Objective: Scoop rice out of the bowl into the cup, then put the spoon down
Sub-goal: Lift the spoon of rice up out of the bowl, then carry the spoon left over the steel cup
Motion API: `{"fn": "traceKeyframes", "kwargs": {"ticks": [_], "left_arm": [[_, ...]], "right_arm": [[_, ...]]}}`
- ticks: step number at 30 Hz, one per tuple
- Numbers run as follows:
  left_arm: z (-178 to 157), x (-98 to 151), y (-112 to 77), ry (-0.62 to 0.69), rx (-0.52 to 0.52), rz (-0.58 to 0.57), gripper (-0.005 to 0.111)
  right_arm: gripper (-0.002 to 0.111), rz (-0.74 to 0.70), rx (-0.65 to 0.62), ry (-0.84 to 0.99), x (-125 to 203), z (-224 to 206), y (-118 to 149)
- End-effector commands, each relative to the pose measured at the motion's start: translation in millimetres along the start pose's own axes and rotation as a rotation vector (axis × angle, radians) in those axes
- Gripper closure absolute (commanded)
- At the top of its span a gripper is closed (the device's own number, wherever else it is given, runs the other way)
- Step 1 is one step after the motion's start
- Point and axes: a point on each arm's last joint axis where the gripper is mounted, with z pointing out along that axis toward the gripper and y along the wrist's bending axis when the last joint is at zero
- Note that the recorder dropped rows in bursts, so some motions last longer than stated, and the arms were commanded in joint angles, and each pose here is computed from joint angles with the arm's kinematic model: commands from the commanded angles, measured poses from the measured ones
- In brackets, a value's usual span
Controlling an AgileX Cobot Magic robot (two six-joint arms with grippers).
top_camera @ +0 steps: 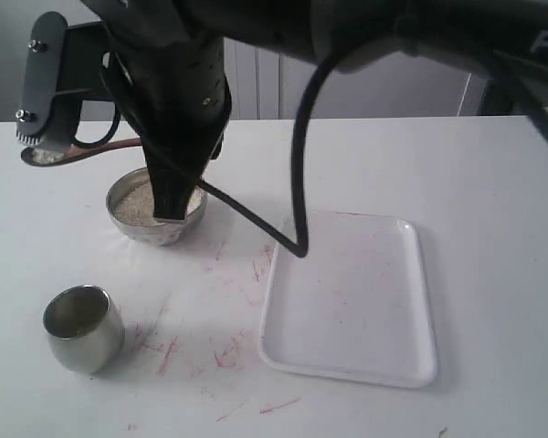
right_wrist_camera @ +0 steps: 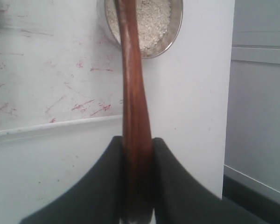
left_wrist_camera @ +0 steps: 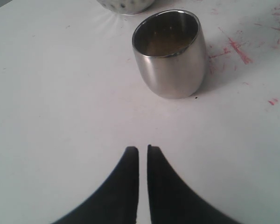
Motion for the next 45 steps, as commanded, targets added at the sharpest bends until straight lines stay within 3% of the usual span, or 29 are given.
{"fn": "traceKeyframes", "kwargs": {"ticks": [1,9,22,29,38,45], "left_arm": [[1,6,-1.5,0.038,0.011,-0.005,0.092],[1,6,-1.5,0.038,0.011,-0.005,0.092],[1,6,-1.5,0.038,0.011,-0.005,0.092],[1,6,-1.5,0.038,0.011,-0.005,0.092],[1,6,-1.5,0.038,0.011,-0.005,0.092],[1,6,-1.5,0.038,0.011,-0.005,0.092]], "right_arm": [[0.108,-0.025,0.011,0.024,14,-8,3],[0.108,-0.077,-0.018,0.039,40,-3,26],[0.108,-0.183,0.019,-0.087,72,7,63],[0.108,-0.183,0.024,-0.162,70,22,75],[0.108,-0.231,0.157,-0.152,56,29,79],[0.108,-0.283,0.157,-0.131,51,44,85]]}}
